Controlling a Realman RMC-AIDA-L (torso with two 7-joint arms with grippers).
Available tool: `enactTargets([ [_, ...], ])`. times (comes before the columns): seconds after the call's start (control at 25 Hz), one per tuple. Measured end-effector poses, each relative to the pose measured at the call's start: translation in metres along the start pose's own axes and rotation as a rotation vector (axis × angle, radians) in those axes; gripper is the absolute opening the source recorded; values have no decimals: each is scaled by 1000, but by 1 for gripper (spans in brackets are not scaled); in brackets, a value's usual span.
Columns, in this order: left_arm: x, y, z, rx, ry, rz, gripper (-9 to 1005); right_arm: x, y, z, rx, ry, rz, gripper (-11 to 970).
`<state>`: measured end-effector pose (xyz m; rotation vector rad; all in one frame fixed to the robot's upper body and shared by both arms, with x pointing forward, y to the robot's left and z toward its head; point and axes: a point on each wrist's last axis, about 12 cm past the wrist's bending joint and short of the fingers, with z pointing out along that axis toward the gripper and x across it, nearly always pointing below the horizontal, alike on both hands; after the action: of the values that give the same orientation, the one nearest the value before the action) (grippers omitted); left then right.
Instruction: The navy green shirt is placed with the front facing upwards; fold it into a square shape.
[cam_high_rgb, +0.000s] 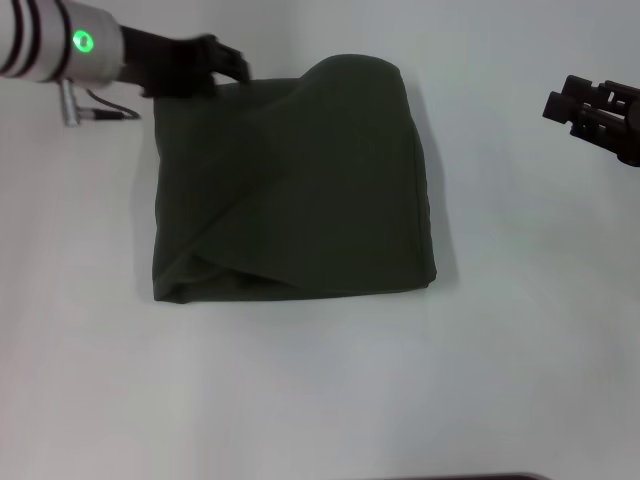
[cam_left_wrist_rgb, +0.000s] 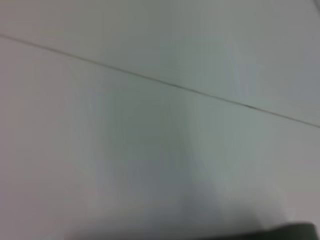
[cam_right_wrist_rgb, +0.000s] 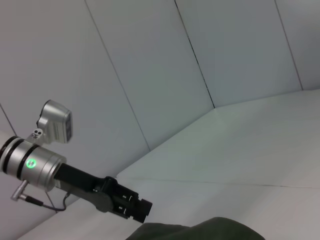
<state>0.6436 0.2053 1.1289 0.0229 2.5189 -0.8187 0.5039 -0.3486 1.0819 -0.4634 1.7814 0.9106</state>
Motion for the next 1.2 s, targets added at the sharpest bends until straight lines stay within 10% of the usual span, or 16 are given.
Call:
enactTargets([
  [0.44,19,-14,12,37,107,36,488,0,-1,-1,5,1,-1,496],
  [1.2,0,14,-1,-63,-41,-69,489,-1,-1,0,5,1,-2,495],
])
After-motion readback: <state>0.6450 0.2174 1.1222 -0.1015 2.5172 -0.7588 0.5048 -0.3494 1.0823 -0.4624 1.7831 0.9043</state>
